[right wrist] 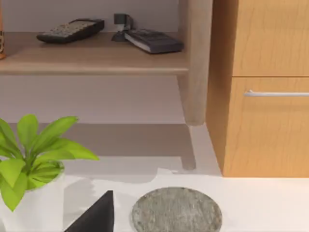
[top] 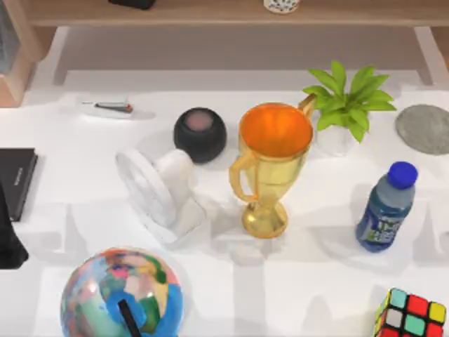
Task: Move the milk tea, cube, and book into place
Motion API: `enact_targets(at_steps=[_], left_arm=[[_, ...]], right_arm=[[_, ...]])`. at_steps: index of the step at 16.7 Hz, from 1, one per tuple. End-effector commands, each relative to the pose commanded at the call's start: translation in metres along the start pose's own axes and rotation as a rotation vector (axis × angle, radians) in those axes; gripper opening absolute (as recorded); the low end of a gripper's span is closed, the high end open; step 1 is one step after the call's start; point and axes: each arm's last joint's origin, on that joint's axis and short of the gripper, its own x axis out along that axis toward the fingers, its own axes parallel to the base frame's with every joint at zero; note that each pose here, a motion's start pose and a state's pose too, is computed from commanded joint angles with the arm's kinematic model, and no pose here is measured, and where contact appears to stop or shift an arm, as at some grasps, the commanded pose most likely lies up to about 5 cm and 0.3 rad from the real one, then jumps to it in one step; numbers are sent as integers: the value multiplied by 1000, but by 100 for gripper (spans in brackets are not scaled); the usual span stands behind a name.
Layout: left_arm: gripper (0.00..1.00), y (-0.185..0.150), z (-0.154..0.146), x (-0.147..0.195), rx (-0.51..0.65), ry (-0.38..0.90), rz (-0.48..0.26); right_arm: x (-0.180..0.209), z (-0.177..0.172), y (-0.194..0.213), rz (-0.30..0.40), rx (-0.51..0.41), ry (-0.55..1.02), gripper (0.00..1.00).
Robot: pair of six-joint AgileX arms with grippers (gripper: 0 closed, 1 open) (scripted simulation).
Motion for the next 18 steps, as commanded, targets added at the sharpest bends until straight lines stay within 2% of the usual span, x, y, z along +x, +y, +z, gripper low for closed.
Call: enact_targets(at_steps=[4,10,15,18], left_arm=[[100,0,0,0,0,0,0],[100,0,0,0,0,0,0],[100,0,0,0,0,0,0],[100,0,0,0,0,0,0]], right_arm=[[0,9,1,4,-1,-15,100],[22,81,14,5,1,-57,100],[97,139,50,-7,0,-33,100],[159,149,91,-14,-5,-11,100]])
